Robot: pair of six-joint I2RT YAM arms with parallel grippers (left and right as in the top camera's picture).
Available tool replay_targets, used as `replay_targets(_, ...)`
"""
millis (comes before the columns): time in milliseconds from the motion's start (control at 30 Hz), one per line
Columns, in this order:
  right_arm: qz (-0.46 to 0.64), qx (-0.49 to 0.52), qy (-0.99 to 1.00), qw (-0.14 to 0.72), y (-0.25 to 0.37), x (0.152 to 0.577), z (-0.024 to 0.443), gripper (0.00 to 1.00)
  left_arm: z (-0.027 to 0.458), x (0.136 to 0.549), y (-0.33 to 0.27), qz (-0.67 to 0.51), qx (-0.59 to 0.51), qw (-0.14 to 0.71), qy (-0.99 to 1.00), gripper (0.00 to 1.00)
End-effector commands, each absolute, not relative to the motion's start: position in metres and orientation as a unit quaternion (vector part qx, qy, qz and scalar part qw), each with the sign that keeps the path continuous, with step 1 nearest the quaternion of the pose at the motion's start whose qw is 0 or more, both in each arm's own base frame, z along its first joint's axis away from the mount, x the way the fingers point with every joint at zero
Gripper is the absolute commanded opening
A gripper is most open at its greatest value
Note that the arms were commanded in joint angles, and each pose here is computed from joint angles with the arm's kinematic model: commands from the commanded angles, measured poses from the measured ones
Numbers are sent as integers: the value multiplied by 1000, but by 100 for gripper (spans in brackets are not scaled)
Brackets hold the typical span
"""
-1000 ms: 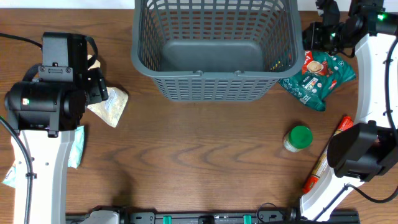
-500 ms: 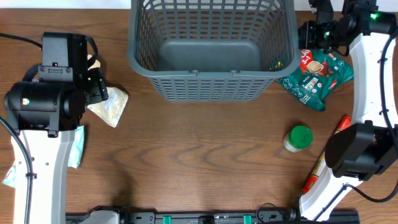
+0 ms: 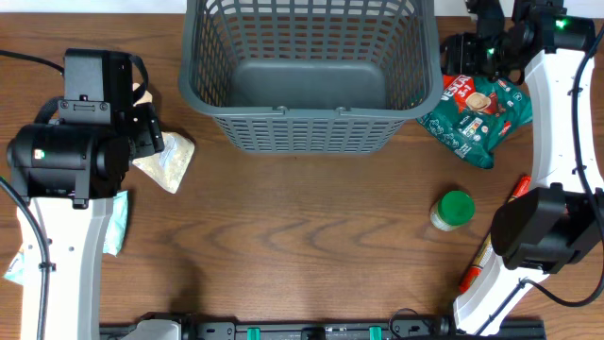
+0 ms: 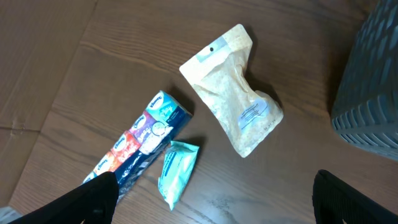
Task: Pack container
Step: 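Reach the right gripper to the green Nescafe bag and grasp it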
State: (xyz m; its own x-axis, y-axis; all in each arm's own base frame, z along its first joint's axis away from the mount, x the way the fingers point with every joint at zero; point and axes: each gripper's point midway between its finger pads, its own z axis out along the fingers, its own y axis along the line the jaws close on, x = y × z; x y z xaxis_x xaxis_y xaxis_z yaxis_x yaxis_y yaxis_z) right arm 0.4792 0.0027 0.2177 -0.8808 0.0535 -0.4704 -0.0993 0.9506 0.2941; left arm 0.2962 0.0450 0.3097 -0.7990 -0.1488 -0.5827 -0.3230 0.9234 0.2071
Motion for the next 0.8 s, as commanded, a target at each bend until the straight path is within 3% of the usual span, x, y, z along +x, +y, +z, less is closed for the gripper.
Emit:
replay_targets(0,65,70,968,233,-38,476,212,86,307,298,47,149,-137,289,936,86)
replay_targets(100,22,135,963,231,-70,467,218,99,307,298,47,149,-137,289,936,86)
replay_targets(267,-22,221,937,270,-115,445,264,99,307,296,47,150,-136,286,937,86)
replay_targets(500,-46,388,859,330,-163,381,333,99,307,296,47,150,-136,286,937,86)
replay_targets(633,41,415,859,298,-167,379,312,99,307,296,47,150,-136,286,937,86)
replay_targets(767,181,367,871,271,-157,405,274,99,307,296,47,150,-136,286,937,86)
